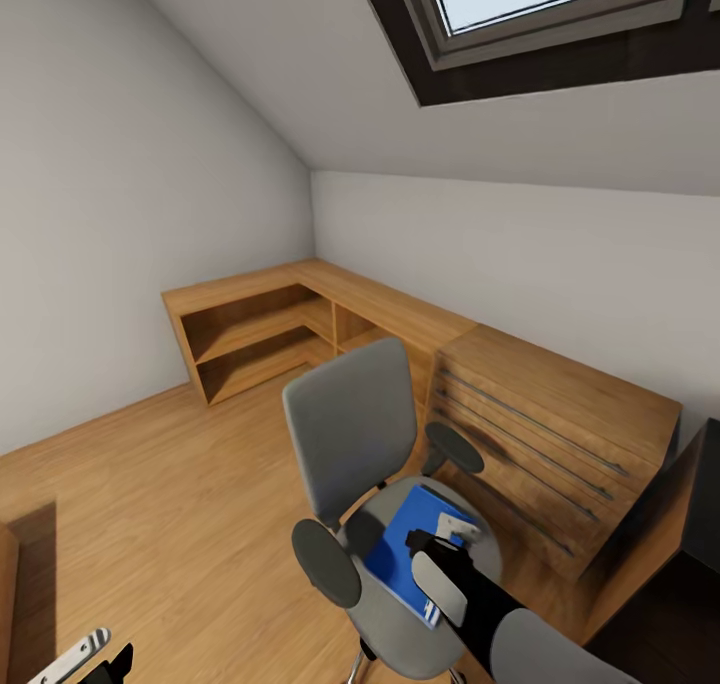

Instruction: In the bedroom, organize the workspace by keeping the computer under the desk, ensuring the monitor is on the desk, placing the keyboard on the desk next to the monitor, placing the mouse on the desk next to the keyboard, moving the folder from the swivel chair onto the desk next to the mouse, stacking the notebook on top of the folder with the pen on top of the notebook, and positioning the swivel chair next to the desk.

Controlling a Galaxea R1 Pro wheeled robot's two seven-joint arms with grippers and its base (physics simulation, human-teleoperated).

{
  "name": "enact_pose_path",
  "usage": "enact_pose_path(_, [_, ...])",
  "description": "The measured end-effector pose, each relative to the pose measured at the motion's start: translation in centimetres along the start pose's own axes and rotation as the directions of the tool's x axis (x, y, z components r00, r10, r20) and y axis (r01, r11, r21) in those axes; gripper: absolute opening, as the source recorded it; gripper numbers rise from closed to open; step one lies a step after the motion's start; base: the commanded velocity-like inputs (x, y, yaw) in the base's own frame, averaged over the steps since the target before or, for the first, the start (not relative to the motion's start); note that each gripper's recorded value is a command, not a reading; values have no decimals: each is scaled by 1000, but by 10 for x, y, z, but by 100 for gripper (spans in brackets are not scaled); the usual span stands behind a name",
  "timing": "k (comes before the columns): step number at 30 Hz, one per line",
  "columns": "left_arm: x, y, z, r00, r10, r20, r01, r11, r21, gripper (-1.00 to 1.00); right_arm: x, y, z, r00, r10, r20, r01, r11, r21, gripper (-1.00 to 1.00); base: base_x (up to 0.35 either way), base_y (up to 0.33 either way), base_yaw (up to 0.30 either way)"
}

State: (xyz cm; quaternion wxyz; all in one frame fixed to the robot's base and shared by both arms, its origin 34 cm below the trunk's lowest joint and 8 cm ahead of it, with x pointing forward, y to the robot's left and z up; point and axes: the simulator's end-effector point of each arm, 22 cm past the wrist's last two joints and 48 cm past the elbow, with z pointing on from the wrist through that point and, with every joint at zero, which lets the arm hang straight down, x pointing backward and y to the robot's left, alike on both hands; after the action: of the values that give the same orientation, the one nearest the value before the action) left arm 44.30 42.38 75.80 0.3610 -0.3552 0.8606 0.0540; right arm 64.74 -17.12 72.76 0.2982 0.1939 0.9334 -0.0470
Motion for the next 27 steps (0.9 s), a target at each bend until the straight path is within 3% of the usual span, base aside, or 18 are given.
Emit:
enact_pose_path(5, [4,1,5,1000,-1,0,1,1000,-1,100,32,4,2,986,-104,-128,103,995,-14,100,0,0,0])
enact_pose_path(15, [14,4,16,1000,0,-4,0,1000,-7,100,38,4,13,986,-106,-127,105,994,-14,100,0,0,0])
enact_pose_path(27, [25,6,29,1000,1,-6,-1,1000,-10,100,37,3,29,993,-72,-91,71,997,-9,100,0,0,0])
